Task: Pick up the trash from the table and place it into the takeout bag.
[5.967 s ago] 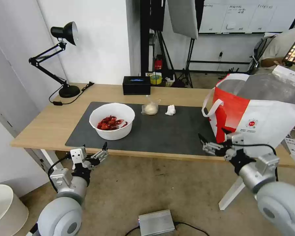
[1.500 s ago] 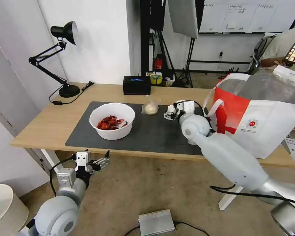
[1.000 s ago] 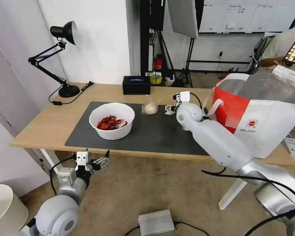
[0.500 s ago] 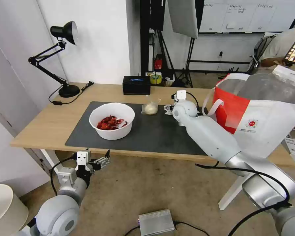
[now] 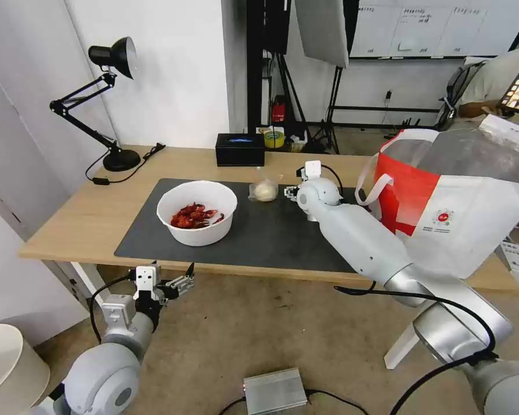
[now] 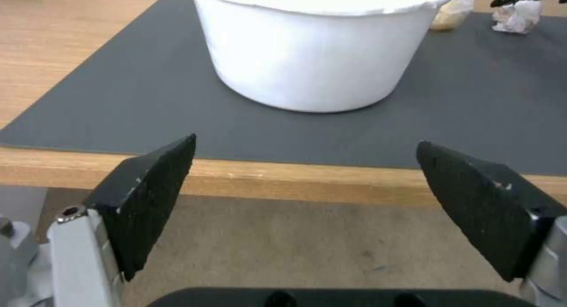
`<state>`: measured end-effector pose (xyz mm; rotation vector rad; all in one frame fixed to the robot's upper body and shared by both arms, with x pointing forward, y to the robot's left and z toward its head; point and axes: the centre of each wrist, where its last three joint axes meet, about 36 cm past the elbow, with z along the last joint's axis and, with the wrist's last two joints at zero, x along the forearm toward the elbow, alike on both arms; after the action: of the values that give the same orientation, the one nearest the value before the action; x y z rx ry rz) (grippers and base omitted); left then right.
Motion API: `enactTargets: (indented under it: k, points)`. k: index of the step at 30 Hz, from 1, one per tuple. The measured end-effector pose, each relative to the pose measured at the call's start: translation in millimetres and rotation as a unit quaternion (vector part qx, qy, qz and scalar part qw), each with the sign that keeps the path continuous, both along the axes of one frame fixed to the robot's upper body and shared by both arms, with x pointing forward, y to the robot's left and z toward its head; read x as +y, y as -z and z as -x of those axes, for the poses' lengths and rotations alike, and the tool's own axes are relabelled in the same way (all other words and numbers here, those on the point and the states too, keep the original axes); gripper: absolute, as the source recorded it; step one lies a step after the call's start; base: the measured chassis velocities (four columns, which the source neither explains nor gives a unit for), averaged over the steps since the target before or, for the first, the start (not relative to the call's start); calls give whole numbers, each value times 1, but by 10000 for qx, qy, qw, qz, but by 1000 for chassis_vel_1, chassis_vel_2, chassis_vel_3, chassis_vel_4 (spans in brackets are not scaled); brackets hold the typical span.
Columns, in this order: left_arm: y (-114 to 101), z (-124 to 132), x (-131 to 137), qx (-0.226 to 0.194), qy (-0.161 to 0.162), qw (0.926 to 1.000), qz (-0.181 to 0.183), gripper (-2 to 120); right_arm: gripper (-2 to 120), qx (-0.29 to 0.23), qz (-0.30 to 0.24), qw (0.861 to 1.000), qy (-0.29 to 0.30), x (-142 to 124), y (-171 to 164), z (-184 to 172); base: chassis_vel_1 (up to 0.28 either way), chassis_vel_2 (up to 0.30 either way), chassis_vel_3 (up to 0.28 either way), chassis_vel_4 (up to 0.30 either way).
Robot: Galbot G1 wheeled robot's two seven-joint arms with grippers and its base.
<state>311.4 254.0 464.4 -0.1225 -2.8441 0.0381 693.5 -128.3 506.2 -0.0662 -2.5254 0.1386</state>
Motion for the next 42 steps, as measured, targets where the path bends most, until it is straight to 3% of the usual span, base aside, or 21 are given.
enactTargets:
  k: [7, 14, 20, 21, 23, 24, 29, 33, 37, 42]
  points:
    - [-1, 2, -2, -15, 3, 10000, 43, 100, 80, 139, -48, 9999, 59, 0, 4, -4, 0, 0, 0, 0]
    - [-3, 3, -2, -34, -1, 10000, 52, 100, 77, 220, -47, 9997, 99, -1, 7, -6, 0, 0, 0, 0]
    - [-5, 4, -2, -51, -2, 10000, 52, 100, 64, 244, -52, 9996, 113, 1, 8, -7, 0, 0, 0, 0]
    - [-5, 4, -2, -53, -2, 10000, 52, 100, 56, 245, -52, 9996, 115, 1, 8, -7, 0, 0, 0, 0]
    - [-5, 4, -2, -57, -2, 10000, 52, 100, 54, 247, -51, 9996, 117, 1, 8, -7, 0, 0, 0, 0]
    - [-5, 4, -2, -59, -1, 10000, 52, 100, 44, 252, -51, 9996, 121, 1, 8, -7, 0, 0, 0, 0]
    - [-6, 5, -2, -72, -5, 10000, 52, 100, 28, 262, -45, 9995, 141, 1, 9, -7, 0, 0, 0, 0]
    - [-7, 5, -2, -77, -6, 10000, 47, 100, 8, 257, -67, 9995, 177, -1, 7, -6, 0, 0, 0, 0]
    - [-7, 5, -2, -75, -5, 10000, 51, 100, 0, 212, -124, 9995, 196, -5, 2, -5, 0, 0, 0, 0]
    - [-6, 5, -3, -71, -4, 10000, 65, 100, 0, 126, -211, 9995, 201, -10, -7, 0, 0, 0, 0, 0]
